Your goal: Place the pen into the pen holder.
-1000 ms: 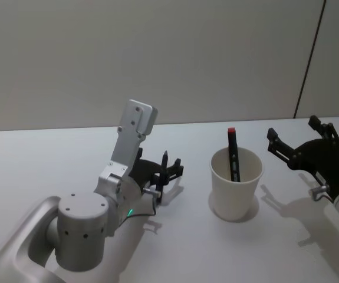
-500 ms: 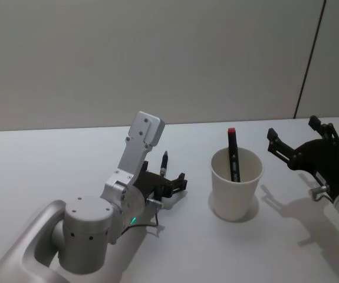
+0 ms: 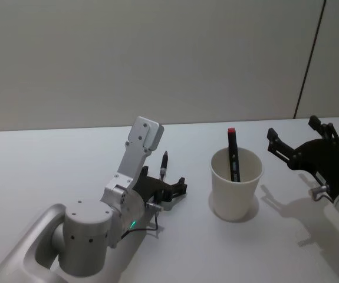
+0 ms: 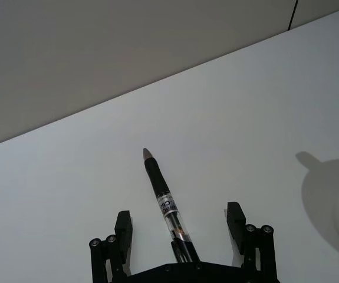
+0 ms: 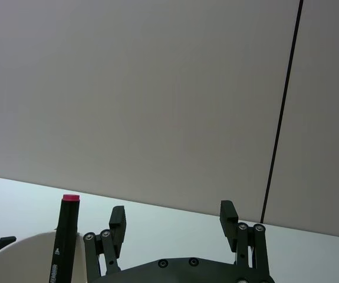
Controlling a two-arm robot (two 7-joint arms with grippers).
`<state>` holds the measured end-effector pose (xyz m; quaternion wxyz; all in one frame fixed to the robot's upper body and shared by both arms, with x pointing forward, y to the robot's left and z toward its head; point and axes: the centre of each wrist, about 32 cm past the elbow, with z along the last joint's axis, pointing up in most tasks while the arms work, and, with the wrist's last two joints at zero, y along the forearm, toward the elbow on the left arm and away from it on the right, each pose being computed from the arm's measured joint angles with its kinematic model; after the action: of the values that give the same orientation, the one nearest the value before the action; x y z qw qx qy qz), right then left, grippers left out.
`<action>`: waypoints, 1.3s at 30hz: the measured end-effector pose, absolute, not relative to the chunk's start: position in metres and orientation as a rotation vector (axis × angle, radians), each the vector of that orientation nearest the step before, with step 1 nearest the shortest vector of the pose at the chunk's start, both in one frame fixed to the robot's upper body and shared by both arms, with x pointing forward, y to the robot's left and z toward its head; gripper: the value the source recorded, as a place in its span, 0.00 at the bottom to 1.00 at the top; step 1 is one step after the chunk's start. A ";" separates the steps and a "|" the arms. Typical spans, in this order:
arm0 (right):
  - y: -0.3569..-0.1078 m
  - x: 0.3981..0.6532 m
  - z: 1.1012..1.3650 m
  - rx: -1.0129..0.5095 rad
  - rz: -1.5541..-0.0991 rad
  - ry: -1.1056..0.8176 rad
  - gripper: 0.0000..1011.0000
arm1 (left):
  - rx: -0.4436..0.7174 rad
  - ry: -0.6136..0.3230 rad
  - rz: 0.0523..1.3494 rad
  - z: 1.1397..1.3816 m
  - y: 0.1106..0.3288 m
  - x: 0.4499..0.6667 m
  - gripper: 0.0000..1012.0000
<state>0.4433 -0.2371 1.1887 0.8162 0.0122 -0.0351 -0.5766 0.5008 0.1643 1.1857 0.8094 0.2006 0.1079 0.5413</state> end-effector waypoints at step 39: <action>-0.237 0.443 1.189 0.026 -1.229 -0.075 0.99 | 0.418 0.245 1.160 1.180 0.167 0.500 0.82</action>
<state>0.4433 -0.2371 1.1887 0.8162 0.0122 -0.0351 -0.5766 0.5003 0.1668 1.1797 0.8090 0.1953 0.1146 0.5425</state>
